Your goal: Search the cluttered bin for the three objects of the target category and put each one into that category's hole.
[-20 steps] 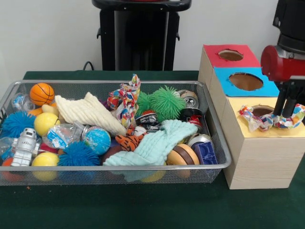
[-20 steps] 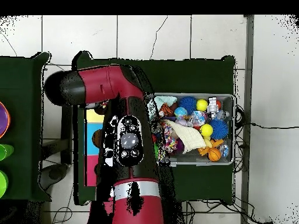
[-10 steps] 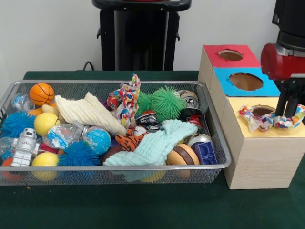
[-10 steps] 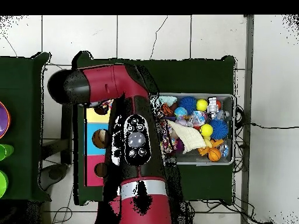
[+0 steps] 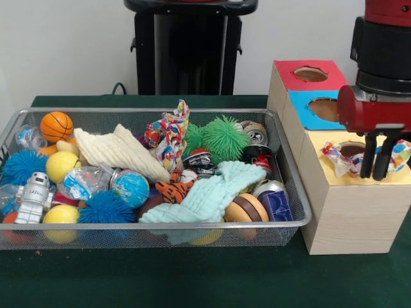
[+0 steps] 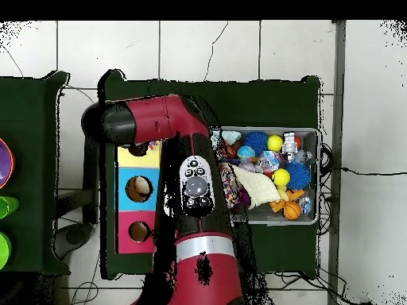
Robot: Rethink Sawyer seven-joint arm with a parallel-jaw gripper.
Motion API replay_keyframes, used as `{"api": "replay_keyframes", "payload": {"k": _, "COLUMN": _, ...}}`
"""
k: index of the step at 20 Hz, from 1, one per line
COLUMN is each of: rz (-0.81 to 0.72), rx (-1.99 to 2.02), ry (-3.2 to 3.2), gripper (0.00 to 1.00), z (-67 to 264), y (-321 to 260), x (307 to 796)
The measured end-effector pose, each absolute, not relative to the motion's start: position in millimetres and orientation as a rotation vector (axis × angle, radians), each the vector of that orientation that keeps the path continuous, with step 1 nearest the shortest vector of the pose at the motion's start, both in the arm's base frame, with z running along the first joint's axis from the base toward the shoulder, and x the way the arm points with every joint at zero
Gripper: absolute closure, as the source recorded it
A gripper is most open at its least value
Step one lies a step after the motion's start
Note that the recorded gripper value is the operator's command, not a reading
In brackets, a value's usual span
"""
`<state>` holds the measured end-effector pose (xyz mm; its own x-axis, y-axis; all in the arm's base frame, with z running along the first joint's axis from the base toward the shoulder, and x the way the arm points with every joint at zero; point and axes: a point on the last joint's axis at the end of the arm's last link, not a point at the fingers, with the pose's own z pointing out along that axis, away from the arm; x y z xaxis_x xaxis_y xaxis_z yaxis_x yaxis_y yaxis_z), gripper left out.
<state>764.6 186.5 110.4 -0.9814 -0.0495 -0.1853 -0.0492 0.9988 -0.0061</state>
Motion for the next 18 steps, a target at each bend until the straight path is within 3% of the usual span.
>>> {"api": "replay_keyframes", "payload": {"k": 18, "rz": -0.035, "rx": -0.076, "ry": 3.200, "gripper": 1.00, "z": 90.6, "y": 183.6, "x": 730.6}}
